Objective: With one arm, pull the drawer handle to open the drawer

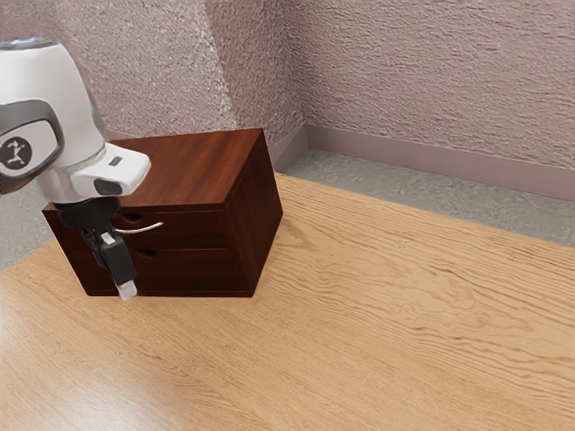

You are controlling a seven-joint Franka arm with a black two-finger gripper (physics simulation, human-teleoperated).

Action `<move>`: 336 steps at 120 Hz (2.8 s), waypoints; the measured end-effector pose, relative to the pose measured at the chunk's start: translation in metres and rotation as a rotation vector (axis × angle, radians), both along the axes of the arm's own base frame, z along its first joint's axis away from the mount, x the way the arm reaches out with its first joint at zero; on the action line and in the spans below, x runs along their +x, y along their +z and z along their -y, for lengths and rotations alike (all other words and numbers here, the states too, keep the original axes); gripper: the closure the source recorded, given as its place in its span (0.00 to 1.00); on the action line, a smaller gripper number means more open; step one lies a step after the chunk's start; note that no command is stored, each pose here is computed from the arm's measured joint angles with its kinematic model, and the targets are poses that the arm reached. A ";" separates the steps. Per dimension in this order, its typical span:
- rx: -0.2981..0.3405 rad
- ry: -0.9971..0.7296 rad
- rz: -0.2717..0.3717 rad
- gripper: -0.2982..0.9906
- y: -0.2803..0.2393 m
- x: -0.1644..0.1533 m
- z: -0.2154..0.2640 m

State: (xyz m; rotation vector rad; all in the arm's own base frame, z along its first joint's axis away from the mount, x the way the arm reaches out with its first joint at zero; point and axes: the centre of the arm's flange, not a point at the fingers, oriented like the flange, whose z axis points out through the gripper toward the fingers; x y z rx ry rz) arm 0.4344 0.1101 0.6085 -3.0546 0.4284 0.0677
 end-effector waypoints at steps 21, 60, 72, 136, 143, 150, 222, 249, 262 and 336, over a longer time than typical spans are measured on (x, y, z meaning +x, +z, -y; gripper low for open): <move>0.046 -0.119 0.012 0.23 -0.001 0.005 -0.014; 0.101 -0.370 0.062 0.23 -0.019 0.020 -0.027; 0.111 -0.448 0.078 0.23 -0.026 0.031 -0.030; 0.145 -0.687 0.117 0.23 -0.030 0.037 -0.063; 0.146 -0.706 0.114 0.23 -0.032 0.038 -0.065; 0.144 -0.726 0.108 0.23 -0.037 0.040 -0.066; 0.196 -0.824 0.147 0.23 -0.051 0.039 -0.085; 0.210 -0.840 0.161 0.23 -0.055 0.036 -0.094; 0.214 -0.846 0.165 0.23 -0.057 0.035 -0.097; 0.129 -0.841 0.189 0.23 -0.062 0.020 -0.102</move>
